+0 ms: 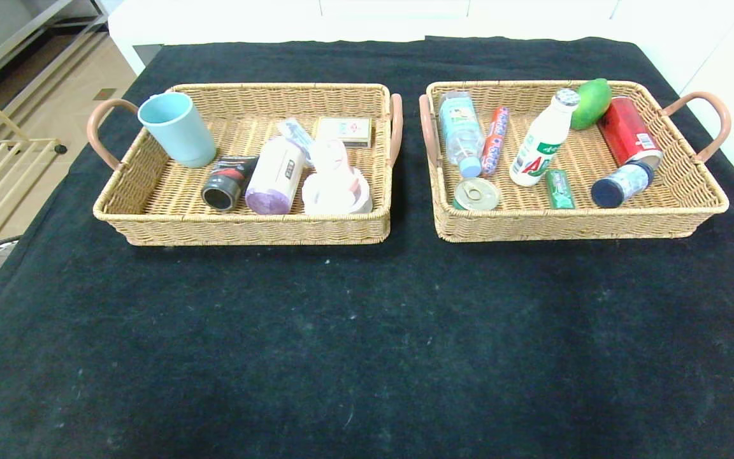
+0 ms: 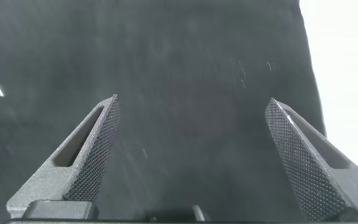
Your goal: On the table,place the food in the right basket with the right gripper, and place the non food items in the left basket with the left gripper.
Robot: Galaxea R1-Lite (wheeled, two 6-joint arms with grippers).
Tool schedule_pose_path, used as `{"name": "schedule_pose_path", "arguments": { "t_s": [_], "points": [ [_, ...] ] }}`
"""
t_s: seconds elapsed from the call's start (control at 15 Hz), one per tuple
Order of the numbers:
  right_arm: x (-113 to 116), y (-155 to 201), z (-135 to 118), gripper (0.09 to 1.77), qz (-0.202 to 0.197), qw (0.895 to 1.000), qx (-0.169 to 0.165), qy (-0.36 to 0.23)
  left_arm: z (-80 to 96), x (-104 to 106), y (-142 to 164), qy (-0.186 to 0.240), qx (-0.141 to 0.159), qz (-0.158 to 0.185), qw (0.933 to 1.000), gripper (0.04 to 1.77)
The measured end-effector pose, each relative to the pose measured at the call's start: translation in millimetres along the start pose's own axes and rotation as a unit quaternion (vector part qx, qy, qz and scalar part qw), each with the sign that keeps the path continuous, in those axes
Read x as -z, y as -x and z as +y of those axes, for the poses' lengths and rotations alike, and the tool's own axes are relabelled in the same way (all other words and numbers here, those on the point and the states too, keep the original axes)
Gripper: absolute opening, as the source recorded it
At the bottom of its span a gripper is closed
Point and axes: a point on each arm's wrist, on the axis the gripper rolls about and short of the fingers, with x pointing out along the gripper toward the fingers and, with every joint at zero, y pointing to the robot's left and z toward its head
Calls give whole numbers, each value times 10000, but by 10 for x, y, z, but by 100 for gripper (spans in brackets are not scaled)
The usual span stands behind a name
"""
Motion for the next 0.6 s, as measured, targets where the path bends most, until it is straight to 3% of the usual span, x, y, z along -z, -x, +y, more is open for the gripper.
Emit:
{"name": "schedule_pose_path", "arguments": {
  "t_s": [0.27, 0.47, 0.6],
  "points": [
    [189, -323, 13, 171, -773, 9967, 208, -166, -9, 379, -238, -41, -190, -513, 9985, 172],
    [446, -601, 28, 171, -1149, 9930, 258, -73, -20, 667, -359, -10, -295, -332, 9990, 172],
    [591, -685, 46, 171, -1021, 9945, 4, 218, -22, 732, -378, -20, -348, -227, 9991, 172]
  ]
}}
